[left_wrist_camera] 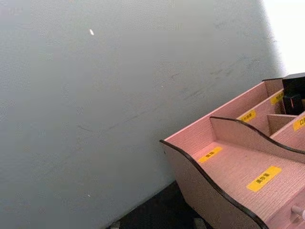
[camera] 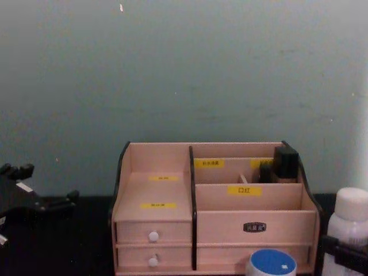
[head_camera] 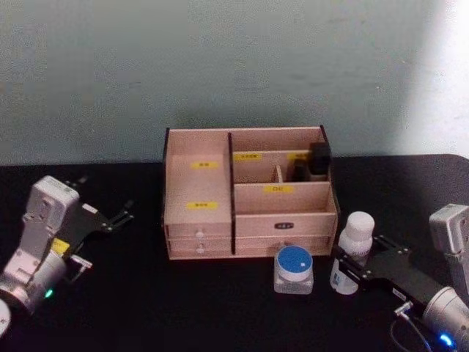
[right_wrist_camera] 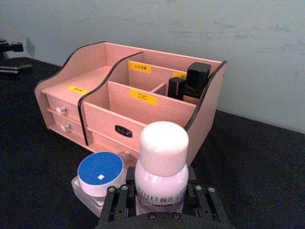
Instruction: Pick up the facial cleanser and watermelon frost from the table and place them into the tiered storage box.
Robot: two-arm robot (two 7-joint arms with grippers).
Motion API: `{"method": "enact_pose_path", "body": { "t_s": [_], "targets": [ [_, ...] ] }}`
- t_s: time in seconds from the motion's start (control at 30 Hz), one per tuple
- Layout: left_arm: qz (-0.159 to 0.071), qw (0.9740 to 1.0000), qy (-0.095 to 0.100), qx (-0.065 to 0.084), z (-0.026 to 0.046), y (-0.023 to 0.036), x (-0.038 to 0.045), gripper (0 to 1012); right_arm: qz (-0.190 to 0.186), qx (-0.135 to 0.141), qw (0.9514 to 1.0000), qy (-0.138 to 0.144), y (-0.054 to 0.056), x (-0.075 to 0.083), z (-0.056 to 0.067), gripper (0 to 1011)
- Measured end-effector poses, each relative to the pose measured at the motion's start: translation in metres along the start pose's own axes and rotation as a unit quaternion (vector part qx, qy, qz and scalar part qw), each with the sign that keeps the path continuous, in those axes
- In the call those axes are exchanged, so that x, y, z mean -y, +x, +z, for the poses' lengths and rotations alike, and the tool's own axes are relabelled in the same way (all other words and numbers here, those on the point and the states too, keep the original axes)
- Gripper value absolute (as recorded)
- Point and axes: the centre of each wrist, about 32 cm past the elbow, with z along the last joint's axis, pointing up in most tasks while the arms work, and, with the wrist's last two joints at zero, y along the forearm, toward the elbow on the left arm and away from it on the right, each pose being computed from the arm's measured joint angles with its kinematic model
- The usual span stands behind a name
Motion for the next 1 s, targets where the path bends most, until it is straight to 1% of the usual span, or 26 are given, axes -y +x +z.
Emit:
{"method": "enact_pose_path", "body": {
  "t_s": [0.33,0.53,0.63,0.77,0.83,0.87,1.0],
  "targets": [
    [0.000,1.0000,0.000,0.000,0.0000,0.0000,0.0000,1001,0.001,0.000,1.0000,0.003,0.000,0.002,0.000,592],
    [0.000,1.0000,0.000,0.000,0.0000,0.0000,0.0000,1001,0.004,0.002,0.9999,0.016,0.000,0.007,0.008,592],
    [0.000,1.0000,0.000,0.000,0.0000,0.0000,0.0000,1001,0.010,0.002,0.9996,0.024,0.000,0.011,0.020,591],
    [0.000,1.0000,0.000,0.000,0.0000,0.0000,0.0000,1001,0.018,-0.001,0.9994,0.029,0.000,0.011,0.033,592],
    [0.000,1.0000,0.000,0.000,0.0000,0.0000,0.0000,1001,0.020,0.000,0.9993,0.033,0.002,0.010,0.041,592],
    [0.000,1.0000,0.000,0.000,0.0000,0.0000,0.0000,1001,0.020,0.000,0.9993,0.033,0.002,0.010,0.041,591],
    [0.000,1.0000,0.000,0.000,0.0000,0.0000,0.0000,1001,0.024,0.006,0.9987,0.044,0.005,0.002,0.057,592]
  ]
}}
